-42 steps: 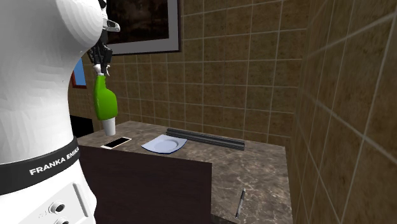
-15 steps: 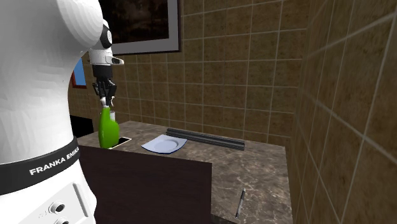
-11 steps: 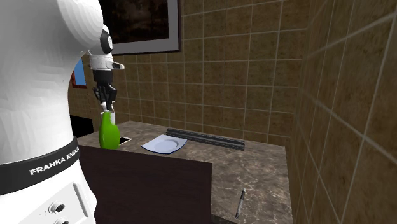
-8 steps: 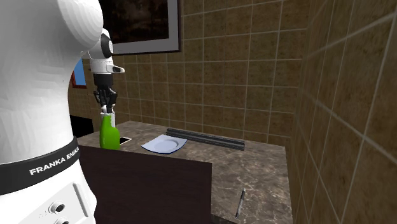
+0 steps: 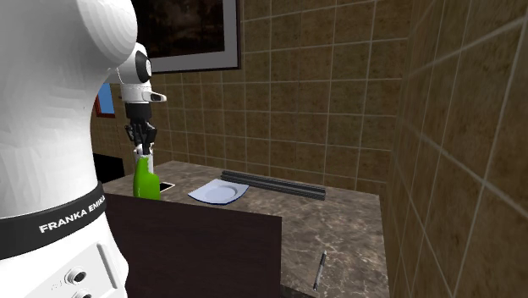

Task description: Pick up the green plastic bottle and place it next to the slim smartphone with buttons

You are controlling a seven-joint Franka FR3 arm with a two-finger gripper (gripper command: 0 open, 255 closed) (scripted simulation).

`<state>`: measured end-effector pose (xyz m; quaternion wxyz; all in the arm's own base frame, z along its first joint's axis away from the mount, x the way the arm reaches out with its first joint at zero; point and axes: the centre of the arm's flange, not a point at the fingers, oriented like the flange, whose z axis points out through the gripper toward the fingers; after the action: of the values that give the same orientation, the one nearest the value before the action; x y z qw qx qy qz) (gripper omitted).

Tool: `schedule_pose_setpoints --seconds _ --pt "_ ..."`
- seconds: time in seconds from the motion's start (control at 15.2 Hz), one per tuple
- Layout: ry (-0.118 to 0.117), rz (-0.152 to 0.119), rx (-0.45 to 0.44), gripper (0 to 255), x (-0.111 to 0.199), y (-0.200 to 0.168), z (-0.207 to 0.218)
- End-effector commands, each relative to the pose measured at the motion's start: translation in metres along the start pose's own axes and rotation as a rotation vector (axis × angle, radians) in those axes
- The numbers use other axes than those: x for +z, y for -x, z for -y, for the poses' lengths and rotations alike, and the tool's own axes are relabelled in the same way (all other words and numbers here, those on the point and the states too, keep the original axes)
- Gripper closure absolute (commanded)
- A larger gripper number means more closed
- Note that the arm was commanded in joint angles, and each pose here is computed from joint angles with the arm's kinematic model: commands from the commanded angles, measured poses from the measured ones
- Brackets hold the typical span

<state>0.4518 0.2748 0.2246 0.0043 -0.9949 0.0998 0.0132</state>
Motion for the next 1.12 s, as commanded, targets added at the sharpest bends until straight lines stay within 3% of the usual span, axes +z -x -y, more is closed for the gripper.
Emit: schedule_pose_setpoints --seconds 0.0,0.07,0.4,0.66,1.06 --pt "0.000 0.000 0.000 255 0.000 0.000 0.000" --pt "0.000 0.000 0.000 0 0.000 0.000 0.000" --pt "0.000 0.000 0.000 0 0.000 0.000 0.000" --pt "0.000 0.000 0.000 0 -0.050 0.000 0.000" --pt "0.000 0.000 0.000 0 -0.050 0.000 0.000"
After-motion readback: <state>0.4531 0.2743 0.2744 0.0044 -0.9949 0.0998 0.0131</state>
